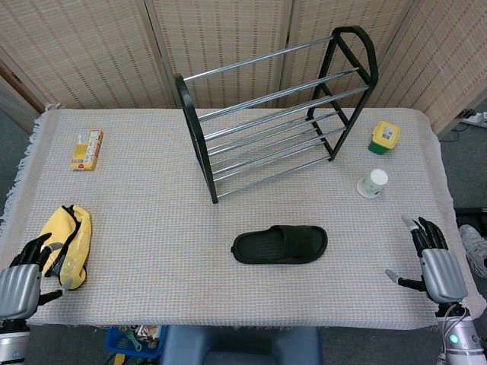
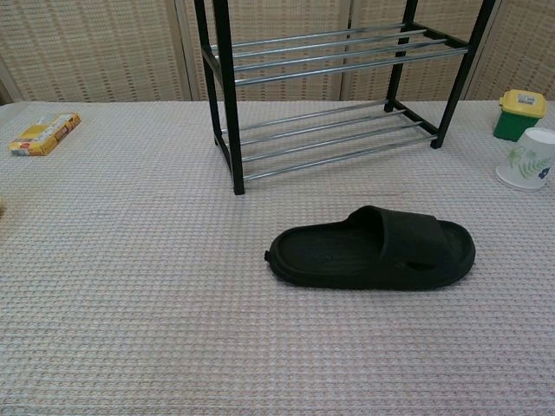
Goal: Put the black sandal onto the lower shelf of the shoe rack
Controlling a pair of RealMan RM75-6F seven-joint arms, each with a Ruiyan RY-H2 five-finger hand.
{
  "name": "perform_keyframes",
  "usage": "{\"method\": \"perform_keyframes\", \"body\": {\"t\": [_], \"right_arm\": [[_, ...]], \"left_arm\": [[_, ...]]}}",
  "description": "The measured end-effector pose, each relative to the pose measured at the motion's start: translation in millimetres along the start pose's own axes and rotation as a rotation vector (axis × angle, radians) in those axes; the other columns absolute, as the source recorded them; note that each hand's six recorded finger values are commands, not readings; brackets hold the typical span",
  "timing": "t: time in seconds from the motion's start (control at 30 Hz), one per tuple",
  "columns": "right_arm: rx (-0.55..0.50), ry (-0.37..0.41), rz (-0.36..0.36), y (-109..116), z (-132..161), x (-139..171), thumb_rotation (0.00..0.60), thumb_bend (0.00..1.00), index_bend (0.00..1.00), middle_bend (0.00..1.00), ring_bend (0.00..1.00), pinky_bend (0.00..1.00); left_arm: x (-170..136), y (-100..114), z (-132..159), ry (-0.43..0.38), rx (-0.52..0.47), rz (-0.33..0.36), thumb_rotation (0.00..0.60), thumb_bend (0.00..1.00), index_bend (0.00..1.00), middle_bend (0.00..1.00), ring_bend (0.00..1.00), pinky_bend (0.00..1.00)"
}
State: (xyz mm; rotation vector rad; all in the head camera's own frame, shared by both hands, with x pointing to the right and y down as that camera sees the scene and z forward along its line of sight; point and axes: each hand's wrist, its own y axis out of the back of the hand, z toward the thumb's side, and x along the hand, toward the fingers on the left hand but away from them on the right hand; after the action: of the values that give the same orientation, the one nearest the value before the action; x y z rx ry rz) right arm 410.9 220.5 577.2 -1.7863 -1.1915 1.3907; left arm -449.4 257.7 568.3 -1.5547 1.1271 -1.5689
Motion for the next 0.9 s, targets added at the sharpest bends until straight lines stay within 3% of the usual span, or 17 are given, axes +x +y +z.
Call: {"method": "perform_keyframes", "body": {"t": [0.3,0.57,0.9], "right_arm": [[0.022,0.088,0.096,-31.1,27.6,-30.8,0.6,0.11,0.0,0.07,0.0,0.0],[0.051,0.146,0.223,-81.6,65.0,-69.8,0.6,0.0,0.0,0.0,0.0,0.0],[0.096,0.173,0.273,-119.4,89.4,-105.5,0.6,0.0,0.0,0.0,0.0,0.0]], "left_arm": [[-1.6,1.1,-1.6,0.004,-0.004,0.004,0.6,0.2,0.29,0.15,0.16,0.31],[-6.7,0.8,-11.0,0.03,-0.003,0.0,0.6,0.2,0.29,0.15,0.16,0.31],[-9.4,0.0,-16.3,0.043,-0.002,-0.005,0.6,0.2,0.29,0.15,0.16,0.31]]}}
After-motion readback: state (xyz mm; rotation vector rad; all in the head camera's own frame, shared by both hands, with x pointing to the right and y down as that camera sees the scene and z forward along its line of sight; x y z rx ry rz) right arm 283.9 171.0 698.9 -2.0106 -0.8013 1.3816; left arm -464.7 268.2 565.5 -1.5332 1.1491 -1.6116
